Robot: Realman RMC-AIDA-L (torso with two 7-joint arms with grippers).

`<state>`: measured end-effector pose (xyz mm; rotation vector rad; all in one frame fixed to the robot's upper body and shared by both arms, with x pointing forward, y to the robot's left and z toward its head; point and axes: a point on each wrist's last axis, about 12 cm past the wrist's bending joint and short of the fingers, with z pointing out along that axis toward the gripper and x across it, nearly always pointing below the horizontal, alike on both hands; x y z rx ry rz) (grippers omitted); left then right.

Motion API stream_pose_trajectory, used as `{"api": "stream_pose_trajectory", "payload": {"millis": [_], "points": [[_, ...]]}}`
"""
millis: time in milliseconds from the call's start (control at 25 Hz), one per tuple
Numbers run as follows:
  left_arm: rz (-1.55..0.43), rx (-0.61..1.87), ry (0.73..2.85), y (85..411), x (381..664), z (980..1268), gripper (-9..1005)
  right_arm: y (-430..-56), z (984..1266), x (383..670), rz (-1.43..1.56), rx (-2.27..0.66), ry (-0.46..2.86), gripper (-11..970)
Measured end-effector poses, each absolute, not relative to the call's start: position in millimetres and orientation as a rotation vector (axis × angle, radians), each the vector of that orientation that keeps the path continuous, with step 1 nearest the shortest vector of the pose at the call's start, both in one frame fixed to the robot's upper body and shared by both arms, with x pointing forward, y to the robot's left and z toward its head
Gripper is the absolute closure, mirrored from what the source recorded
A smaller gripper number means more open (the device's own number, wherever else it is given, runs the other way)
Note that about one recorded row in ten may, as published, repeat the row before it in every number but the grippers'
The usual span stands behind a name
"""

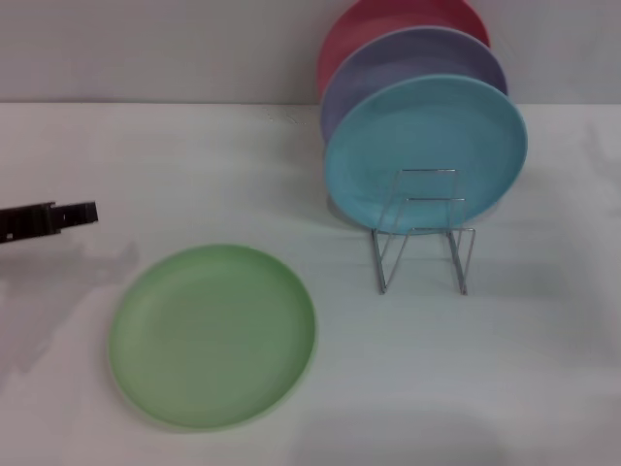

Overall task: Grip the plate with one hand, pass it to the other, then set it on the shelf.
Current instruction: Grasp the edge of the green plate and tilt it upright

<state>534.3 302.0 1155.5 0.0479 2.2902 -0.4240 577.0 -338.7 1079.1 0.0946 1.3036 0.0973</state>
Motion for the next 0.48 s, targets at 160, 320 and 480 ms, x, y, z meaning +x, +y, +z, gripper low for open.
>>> {"api": "stream_pose_trajectory", "payload": {"millis": [160, 320, 480], "points": [[-0.365, 0.011, 2.461, 294, 523, 1160, 289, -338, 1086, 584, 0.099, 0.082, 1.287, 201], [-0.350, 0.007, 2.538, 288, 522, 1160, 292, -339, 1092, 589, 0.095, 0.077, 1.272, 201], [-0.330, 0.021, 2.617, 278, 521, 1158, 295, -343, 1095, 590, 0.087, 0.091, 1.260, 201]]}}
